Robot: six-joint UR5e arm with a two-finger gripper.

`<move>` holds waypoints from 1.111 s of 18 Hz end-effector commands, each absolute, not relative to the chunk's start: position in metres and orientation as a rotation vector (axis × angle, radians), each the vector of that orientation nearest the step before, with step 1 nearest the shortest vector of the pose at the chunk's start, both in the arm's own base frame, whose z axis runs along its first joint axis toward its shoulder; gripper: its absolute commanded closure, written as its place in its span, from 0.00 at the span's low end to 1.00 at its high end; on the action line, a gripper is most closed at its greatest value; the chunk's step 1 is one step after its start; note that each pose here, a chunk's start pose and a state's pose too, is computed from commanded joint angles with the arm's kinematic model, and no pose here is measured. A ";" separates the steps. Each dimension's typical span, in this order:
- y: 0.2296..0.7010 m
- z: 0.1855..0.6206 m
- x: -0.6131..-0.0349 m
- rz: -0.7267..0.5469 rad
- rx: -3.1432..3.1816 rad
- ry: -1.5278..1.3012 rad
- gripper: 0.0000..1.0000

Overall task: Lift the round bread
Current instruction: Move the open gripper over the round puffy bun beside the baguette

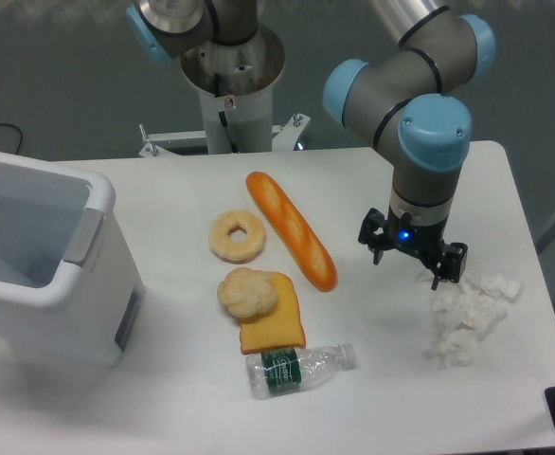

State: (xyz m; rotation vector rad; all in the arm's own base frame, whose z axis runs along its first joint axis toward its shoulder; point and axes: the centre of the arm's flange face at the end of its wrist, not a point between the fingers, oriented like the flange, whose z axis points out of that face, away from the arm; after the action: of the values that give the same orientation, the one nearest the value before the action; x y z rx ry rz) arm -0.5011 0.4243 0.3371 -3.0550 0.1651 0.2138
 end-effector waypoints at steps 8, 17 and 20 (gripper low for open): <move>0.422 0.305 -0.474 0.144 -3.089 0.173 0.00; 0.465 0.277 -0.379 0.033 -3.131 0.031 0.00; 0.473 0.268 -0.366 0.009 -3.141 0.039 0.00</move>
State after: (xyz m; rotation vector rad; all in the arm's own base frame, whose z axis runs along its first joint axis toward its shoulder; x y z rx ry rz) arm -0.3659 0.4735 0.2681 -3.1408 0.0386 0.0087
